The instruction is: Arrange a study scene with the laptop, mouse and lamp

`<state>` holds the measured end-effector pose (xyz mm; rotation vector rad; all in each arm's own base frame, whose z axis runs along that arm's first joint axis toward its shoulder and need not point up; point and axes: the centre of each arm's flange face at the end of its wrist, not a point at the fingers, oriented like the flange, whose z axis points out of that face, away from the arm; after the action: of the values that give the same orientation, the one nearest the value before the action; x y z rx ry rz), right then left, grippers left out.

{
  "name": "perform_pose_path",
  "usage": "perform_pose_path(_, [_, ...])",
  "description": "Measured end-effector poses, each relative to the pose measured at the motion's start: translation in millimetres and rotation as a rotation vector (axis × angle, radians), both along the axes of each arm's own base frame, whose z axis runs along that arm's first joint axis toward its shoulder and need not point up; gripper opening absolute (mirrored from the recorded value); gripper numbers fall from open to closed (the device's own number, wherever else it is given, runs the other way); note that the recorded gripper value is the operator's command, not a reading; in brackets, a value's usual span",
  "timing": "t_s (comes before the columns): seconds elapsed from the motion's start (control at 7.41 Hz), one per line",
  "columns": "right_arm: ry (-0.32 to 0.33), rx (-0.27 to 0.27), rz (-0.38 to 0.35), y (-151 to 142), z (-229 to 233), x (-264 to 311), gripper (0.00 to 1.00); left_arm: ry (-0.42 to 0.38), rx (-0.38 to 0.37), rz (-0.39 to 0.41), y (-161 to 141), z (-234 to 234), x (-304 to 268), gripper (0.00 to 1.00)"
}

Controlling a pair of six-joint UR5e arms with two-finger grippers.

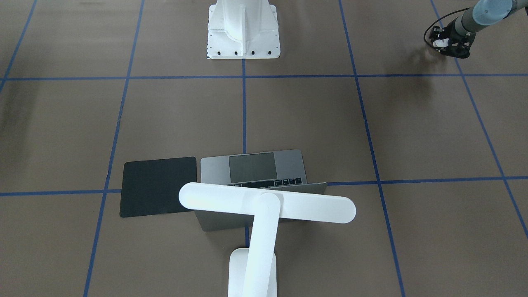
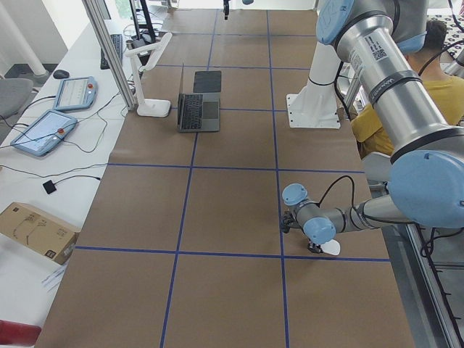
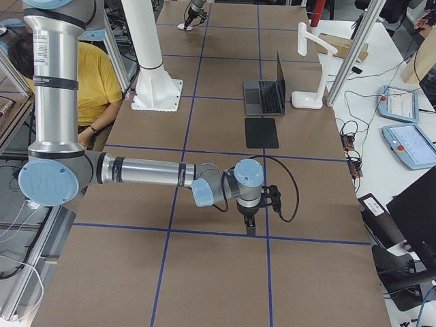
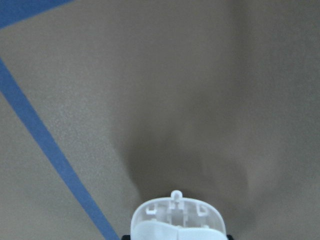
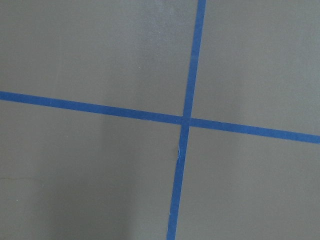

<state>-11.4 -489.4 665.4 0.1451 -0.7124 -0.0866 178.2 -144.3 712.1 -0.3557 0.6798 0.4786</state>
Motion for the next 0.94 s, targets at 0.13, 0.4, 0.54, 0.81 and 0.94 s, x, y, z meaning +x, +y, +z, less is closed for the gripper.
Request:
perform_pose_path(0.13, [0.0, 0.0, 0.0, 0, 0, 0, 1.0, 0.024, -0.01, 0.004, 1, -7, 1, 0.48])
perform_pose_path(0.4, [0.0, 0.0, 0.0, 0, 0, 0, 1.0, 0.084, -0.039, 0.015, 3, -39, 3, 0.48])
perform_pose_path(0.54, [0.0, 0.001, 0.0, -1, -1, 0, 1.0, 0.118, -0.068, 0.014, 4, -60, 7, 0.48])
perform_pose_path(0.81, [0.0, 0.001, 0.0, -1, 0, 0, 1.0, 0.169, -0.118, -0.012, 0, -100, 23, 0.48])
perform_pose_path(0.94, [0.0, 0.0, 0.001, -1, 0, 0, 1.0, 0.196, -0.125, -0.029, -5, -116, 33, 0.48])
